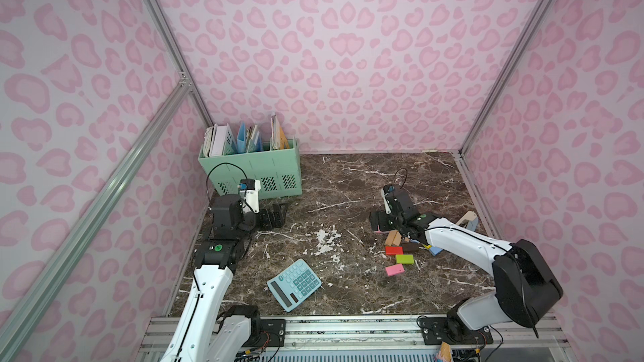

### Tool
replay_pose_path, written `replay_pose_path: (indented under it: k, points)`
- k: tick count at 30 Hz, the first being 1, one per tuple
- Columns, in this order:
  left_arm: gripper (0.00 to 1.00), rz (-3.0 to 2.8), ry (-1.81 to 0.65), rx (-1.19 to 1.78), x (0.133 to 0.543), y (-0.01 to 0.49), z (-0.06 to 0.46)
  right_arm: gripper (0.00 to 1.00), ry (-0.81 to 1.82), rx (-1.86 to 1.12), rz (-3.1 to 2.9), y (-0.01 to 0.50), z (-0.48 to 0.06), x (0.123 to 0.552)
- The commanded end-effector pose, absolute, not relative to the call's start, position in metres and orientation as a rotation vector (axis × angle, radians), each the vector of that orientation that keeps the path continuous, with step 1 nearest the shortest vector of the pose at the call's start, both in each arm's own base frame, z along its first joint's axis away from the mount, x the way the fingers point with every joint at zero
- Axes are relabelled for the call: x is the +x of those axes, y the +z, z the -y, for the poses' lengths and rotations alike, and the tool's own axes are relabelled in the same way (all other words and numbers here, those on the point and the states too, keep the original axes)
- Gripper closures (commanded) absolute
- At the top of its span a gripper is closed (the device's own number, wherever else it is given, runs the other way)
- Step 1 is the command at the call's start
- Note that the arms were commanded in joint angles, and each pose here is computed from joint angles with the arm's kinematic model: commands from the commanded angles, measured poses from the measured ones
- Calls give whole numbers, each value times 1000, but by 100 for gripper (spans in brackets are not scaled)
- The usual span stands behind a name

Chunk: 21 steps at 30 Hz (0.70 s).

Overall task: Assemble the number 8 with building blocks
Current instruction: Pick up the building block from the center of the board.

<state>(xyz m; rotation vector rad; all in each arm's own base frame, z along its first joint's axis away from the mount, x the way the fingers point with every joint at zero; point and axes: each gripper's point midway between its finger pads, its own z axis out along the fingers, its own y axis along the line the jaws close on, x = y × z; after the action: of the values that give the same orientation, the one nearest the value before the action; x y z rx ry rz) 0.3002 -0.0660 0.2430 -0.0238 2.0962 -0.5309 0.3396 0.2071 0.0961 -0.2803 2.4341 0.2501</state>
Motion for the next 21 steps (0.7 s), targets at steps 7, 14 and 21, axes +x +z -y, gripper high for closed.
replay_pose_path:
  k: [7, 14, 21]
  points:
    - [2, -2162, -540, -46, 292, 226, 66, 1, 200, -267, -2575, 67, -217, 336]
    - [2, -2170, -546, -68, 292, 224, 66, 1, 136, -251, -2619, 51, -211, 334]
    - [3, -2188, -559, -82, 292, 220, 67, 6, 125, -239, -2655, 37, -209, 330]
